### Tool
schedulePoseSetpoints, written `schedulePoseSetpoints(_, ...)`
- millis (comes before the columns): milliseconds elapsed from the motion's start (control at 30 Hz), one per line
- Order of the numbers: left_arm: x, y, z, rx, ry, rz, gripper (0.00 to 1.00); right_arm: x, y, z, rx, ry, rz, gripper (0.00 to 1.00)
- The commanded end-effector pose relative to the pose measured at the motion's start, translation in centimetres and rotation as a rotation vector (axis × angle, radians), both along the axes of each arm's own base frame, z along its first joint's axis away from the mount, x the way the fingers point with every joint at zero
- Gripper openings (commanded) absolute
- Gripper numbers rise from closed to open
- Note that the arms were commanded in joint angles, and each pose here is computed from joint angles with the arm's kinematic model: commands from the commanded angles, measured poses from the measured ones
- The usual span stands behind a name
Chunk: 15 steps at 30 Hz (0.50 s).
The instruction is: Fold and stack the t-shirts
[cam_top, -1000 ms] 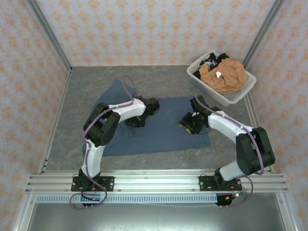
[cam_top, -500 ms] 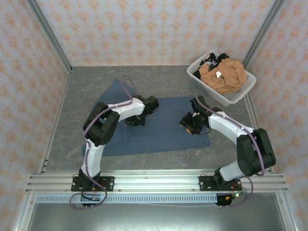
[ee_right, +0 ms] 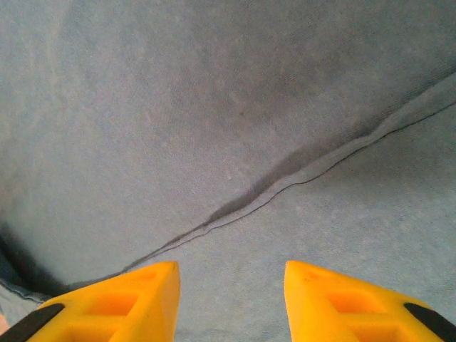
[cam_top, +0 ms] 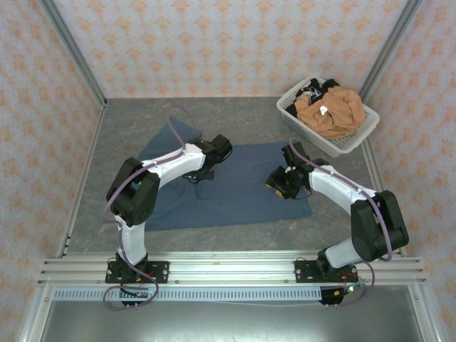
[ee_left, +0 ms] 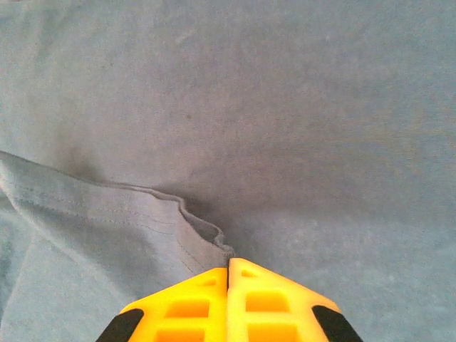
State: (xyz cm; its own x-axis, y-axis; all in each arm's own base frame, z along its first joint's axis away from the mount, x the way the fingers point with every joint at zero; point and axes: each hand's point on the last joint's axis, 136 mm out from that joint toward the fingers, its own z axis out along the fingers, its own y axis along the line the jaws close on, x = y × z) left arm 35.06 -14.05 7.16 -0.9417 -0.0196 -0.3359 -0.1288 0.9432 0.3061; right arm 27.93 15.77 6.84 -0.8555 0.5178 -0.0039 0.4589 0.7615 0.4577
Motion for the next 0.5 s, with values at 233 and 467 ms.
schedulePoseSetpoints(233,-0.2,-2.7,-0.4,-0.120,0.008,-0.089,0.00,-0.4,0.0,-0.1,-0.002,0.003,0.003,0.43)
schedulePoseSetpoints(467,-0.7,-3.8,-1.0,-0.135,0.022,-0.137,0.00,-0.4,0.0,-0.1,-0.003,0.004,0.002,0.43)
